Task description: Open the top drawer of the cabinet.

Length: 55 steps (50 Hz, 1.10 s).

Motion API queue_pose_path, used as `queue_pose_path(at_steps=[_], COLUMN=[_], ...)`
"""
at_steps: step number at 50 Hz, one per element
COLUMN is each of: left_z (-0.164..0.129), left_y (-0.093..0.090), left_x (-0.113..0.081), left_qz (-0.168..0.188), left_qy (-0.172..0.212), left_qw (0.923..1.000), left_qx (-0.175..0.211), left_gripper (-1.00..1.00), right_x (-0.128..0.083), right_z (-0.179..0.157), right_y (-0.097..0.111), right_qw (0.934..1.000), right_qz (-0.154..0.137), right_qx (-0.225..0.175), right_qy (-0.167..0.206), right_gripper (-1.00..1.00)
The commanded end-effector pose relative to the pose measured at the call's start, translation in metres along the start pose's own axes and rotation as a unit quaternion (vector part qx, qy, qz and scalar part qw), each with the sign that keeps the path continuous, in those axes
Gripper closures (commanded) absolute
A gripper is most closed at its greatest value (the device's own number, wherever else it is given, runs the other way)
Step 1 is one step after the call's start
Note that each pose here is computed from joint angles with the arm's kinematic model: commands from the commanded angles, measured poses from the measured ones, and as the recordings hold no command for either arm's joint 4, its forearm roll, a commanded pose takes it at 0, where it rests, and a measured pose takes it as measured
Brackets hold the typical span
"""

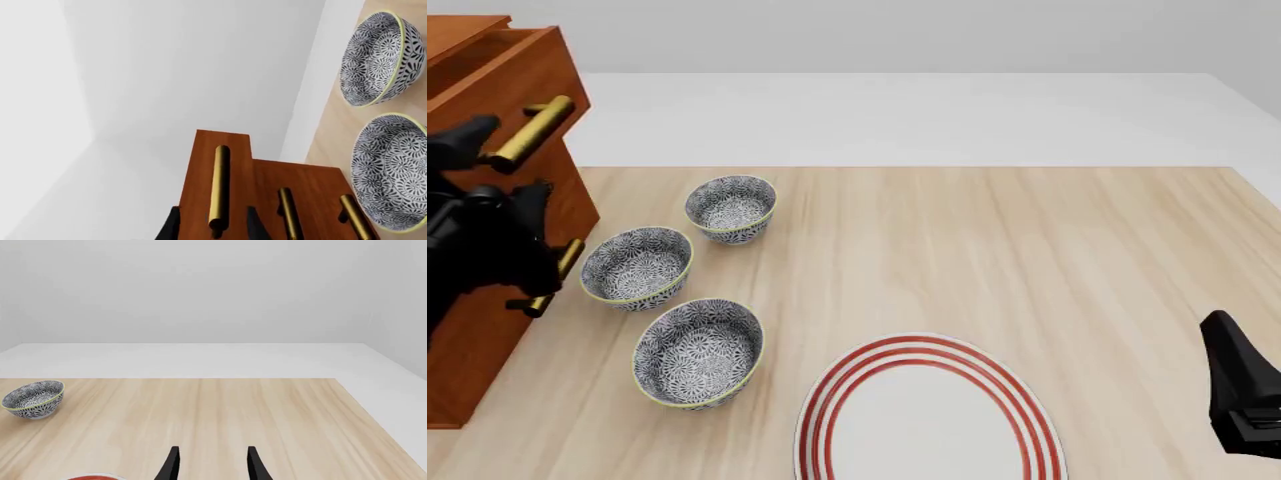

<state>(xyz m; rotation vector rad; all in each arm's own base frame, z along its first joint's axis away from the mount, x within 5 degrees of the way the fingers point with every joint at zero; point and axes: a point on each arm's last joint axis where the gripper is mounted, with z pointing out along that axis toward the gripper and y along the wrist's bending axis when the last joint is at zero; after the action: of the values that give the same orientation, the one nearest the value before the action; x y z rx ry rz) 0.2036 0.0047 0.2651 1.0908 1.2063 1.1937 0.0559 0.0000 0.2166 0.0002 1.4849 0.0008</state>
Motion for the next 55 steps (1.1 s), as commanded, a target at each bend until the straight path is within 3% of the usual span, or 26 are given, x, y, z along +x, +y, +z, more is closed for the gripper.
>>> queue_pose_path(at_steps=[1, 6, 20, 26, 28, 29, 31, 36, 37, 39, 41, 46, 48, 49, 52, 55], left_z=[-0.011, -0.029, -0.073, -0.086, -0.087, -0.09, -0.091, -0.099, -0.104, -0.107, -0.117, -0.124, -0.131, -0.136, -0.144, -0.14], left_y=[0.011, 0.025, 0.042, 0.071, 0.07, 0.081, 0.077, 0.099, 0.109, 0.112, 0.126, 0.131, 0.138, 0.149, 0.147, 0.167], left_x=[-0.002, -0.006, -0.013, -0.021, -0.021, -0.022, -0.022, -0.022, -0.023, -0.023, -0.024, -0.023, -0.024, -0.025, -0.024, -0.024], left_qz=[-0.001, 0.001, -0.004, -0.066, -0.063, -0.084, -0.073, -0.102, -0.13, -0.136, -0.176, -0.213, -0.232, -0.26, -0.236, -0.29], left_qy=[-0.003, -0.012, -0.037, -0.071, -0.075, -0.079, -0.078, -0.084, -0.087, -0.094, -0.103, -0.101, -0.109, -0.115, -0.128, -0.104], left_qw=[0.9998, 0.9993, 0.9979, 0.9928, 0.9926, 0.99, 0.9915, 0.986, 0.9836, 0.9816, 0.9746, 0.9704, 0.966, 0.9583, 0.9624, 0.951], left_qx=[-0.02, -0.034, -0.053, -0.07, -0.071, -0.081, -0.075, -0.102, -0.089, -0.095, -0.092, -0.054, -0.036, -0.027, -0.042, -0.03], left_gripper=[-1.0, -1.0, -1.0, -1.0, -1.0, -1.0, -1.0, -1.0, -1.0, -1.0, -1.0, -1.0, -1.0, -1.0, -1.0, -1.0], right_x=[0.0, 0.0, 0.0, 0.0, 0.0, 0.0, 0.0, 0.0, 0.0, 0.0, 0.0, 0.0, 0.0, 0.0, 0.0, 0.0], right_z=[0.0, 0.0, 0.0, 0.0, 0.0, 0.0, 0.0, 0.0, 0.0, 0.0, 0.0, 0.0, 0.0, 0.0, 0.0, 0.0], right_y=[0.0, 0.0, 0.0, 0.0, 0.0, 0.0, 0.0, 0.0, 0.0, 0.0, 0.0, 0.0, 0.0, 0.0, 0.0, 0.0], right_qw=[1.0, 1.0, 1.0, 1.0, 1.0, 1.0, 1.0, 1.0, 1.0, 1.0, 1.0, 1.0, 1.0, 1.0, 1.0, 1.0], right_qz=[0.0, 0.0, 0.0, 0.0, 0.0, 0.0, 0.0, 0.0, 0.0, 0.0, 0.0, 0.0, 0.0, 0.0, 0.0, 0.0], right_qx=[0.0, 0.0, 0.0, 0.0, 0.0, 0.0, 0.0, 0.0, 0.0, 0.0, 0.0, 0.0, 0.0, 0.0, 0.0, 0.0], right_qy=[0.0, 0.0, 0.0, 0.0, 0.0, 0.0, 0.0, 0.0, 0.0, 0.0, 0.0, 0.0, 0.0, 0.0, 0.0, 0.0], right_gripper=[-1.0, -1.0, -1.0, -1.0, -1.0, -1.0, -1.0, -1.0, -1.0, -1.0, -1.0, -1.0, -1.0, -1.0, -1.0, -1.0])
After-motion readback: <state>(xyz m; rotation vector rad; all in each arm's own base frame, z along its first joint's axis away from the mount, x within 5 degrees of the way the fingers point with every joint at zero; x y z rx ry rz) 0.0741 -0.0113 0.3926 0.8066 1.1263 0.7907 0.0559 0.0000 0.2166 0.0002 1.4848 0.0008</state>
